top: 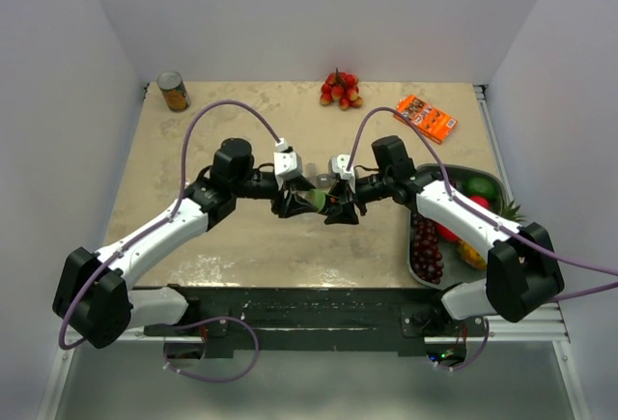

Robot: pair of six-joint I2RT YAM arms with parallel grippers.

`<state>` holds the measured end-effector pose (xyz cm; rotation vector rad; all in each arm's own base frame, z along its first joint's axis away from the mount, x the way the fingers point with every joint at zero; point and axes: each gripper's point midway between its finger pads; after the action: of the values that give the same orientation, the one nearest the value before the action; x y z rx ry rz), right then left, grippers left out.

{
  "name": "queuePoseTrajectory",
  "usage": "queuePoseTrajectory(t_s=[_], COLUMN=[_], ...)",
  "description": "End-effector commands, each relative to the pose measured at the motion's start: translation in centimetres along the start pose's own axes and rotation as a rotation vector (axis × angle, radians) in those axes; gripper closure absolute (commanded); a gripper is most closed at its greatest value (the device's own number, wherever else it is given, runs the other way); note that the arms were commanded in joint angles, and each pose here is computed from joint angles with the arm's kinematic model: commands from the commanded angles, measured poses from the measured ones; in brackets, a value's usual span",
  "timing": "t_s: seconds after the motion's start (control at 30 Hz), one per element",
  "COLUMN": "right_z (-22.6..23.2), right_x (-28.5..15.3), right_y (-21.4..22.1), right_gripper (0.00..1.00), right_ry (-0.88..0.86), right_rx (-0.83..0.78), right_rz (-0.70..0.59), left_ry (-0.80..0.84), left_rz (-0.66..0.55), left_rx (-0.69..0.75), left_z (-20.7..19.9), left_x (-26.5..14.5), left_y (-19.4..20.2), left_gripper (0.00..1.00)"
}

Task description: Sort the pills into containers

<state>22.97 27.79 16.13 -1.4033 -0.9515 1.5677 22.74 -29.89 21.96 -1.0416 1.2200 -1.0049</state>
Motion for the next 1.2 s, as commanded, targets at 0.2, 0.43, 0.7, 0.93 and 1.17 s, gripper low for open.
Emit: queuePoseTrajectory(t_s=[0.2,0.43,0.7,0.93,1.17], right_z=[-1.3,-1.4,-1.2,-1.0,-0.3], right_x=[-0.1,-0.2,-0.3,-0.3,-0.3], right_y=[-1.1,-1.2,-1.3,-1.3,-1.4], right_gripper=[1.0,1.0,1.0,1.0,1.0], right_ry=[0.048,0.057,0.052,0.042,0.005], right_rx=[-0.039,-0.041,-0.045,-0.056,-0.074], right_rz=[-0.016,-0.016,-0.018,-0.019,-0.029], left_ry=[-0.123,-0.176,-0.145,-0.323,-0.26], left_rz=[-0.044,-0.141,-0.113,0.007,-0.112], left_rx=[-1.27,-1.27,-1.105,-0.669,-0.154], left_z=[-2.2,-1.6,-1.6,0.2,-1.4], left_x=[0.9,0.0,-1.1,-5.0,-6.5], left_y=[-2.1,-5.2,-4.2,-1.6,-3.6], left_gripper=[1.0,0.61,0.1,0.03,0.01])
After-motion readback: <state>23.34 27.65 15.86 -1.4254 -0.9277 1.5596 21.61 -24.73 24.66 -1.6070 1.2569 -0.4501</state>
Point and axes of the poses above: each gripper's point midway between its finger pads, its own x axis out along the fingers, its own z axis along the line the jaws close on, y = z × x, and after that the axes turned 3 degrees about x, right-handed
